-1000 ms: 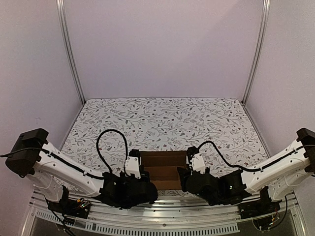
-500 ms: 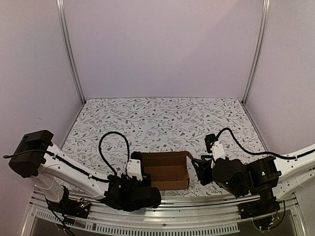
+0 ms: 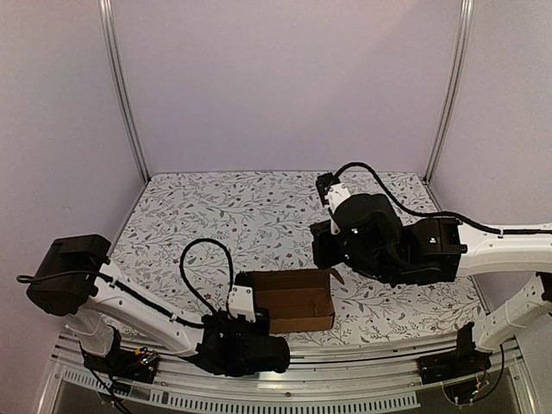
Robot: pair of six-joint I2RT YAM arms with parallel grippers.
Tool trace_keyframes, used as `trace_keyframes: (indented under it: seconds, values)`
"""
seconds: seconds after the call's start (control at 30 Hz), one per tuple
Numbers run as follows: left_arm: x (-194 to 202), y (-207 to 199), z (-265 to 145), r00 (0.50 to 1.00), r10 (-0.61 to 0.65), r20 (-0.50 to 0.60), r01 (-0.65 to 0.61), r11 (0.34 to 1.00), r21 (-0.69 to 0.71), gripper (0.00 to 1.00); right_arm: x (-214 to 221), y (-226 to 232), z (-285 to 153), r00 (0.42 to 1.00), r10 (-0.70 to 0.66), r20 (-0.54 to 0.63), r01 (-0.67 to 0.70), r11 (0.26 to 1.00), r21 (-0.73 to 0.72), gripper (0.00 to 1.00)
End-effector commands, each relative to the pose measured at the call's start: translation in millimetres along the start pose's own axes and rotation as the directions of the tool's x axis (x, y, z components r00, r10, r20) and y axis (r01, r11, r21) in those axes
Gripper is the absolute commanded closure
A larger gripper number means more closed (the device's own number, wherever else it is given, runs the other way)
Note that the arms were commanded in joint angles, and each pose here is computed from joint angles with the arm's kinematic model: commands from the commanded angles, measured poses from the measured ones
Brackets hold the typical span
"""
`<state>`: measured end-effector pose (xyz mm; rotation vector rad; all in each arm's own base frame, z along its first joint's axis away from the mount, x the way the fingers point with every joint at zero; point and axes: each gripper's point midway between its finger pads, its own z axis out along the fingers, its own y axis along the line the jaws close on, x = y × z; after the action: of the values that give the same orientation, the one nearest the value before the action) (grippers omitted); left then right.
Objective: Fold the paper box
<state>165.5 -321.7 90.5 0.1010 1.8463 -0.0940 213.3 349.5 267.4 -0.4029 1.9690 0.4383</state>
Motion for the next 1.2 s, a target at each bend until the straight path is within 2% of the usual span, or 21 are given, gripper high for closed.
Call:
trace_keyframes:
  seconds: [0.0, 0.27, 0.7, 0.83, 1.0, 1.17]
  values:
    - [45.0, -2.8, 2.3, 0.988, 0.121, -0.098, -0.119, 0.993, 0.025, 1.0, 11.0, 14.2, 31.9, 0.994, -0.068, -0.081, 0.067, 0.998, -0.011, 1.0]
    - [53.0, -11.3, 7.6, 0.992, 0.124, -0.032, -0.124, 0.992, 0.021, 1.0, 46.8, 21.6, 85.6, 0.985, -0.055, -0.165, 0.054, 0.999, -0.007, 1.0]
    - [67.5, -32.7, 12.2, 0.99, 0.142, -0.022, -0.14, 0.987, 0.073, 0.99, 113.8, 13.2, 102.5, 0.971, 0.006, -0.24, -0.007, 1.0, -0.004, 1.0]
    - [66.4, -32.5, 10.1, 0.988, 0.151, -0.015, -0.15, 0.987, 0.054, 0.83, 131.9, 6.5, 103.8, 0.965, 0.021, -0.262, -0.017, 1.0, 0.016, 1.0]
    - [59.3, -28.1, -0.1, 0.983, 0.181, 0.023, -0.182, 0.983, 0.012, 0.58, 147.2, 7.8, 103.2, 0.966, 0.02, -0.258, -0.008, 0.999, 0.045, 1.0]
    - [46.2, -28.7, -20.2, 0.977, 0.193, 0.088, -0.193, 0.981, -0.009, 0.4, 163.2, 4.1, 104.2, 0.965, 0.041, -0.26, -0.023, 0.997, 0.074, 1.0]
